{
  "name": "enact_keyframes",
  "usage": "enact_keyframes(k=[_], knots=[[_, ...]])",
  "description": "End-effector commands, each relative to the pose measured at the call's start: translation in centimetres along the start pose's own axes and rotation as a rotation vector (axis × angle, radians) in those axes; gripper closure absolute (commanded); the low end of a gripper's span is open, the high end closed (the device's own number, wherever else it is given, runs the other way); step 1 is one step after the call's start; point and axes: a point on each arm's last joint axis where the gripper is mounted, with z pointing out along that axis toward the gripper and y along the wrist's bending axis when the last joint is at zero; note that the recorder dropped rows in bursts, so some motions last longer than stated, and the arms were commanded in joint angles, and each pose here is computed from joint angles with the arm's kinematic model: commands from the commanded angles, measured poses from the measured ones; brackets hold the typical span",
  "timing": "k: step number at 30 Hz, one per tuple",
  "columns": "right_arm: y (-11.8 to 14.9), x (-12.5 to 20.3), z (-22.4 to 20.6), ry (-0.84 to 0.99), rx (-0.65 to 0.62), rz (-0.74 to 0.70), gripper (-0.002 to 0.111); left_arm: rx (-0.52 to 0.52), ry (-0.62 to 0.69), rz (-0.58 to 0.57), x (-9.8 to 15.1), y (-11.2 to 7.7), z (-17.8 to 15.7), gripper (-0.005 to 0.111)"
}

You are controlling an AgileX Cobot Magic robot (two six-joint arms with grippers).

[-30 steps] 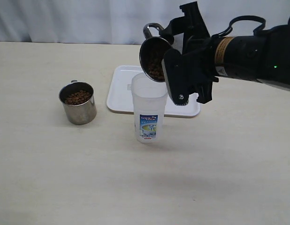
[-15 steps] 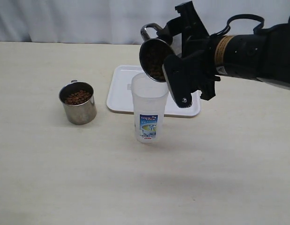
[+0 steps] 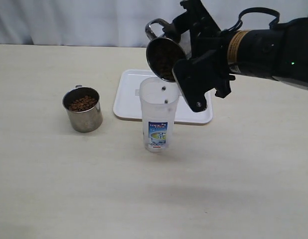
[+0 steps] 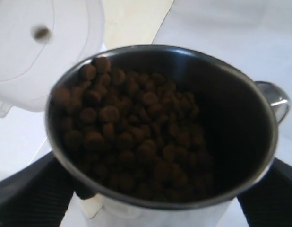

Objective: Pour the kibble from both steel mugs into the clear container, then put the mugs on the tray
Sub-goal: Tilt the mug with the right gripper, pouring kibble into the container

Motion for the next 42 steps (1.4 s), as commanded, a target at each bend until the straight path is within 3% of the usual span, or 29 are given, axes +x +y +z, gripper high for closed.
enact_keyframes(k=[1,42], knots=[[-0.64,-0.02,-0.16,-0.010,0.033,-0.035,0.104,-0.006,-0.015,0.002,-0.04,0.04,0.00,0.107],[-0.86,-0.11,0.80,-0.024,0.044,-0.212,0.104,-0.006,-0.015,0.002,-0.04,0.04,0.00,0.107]])
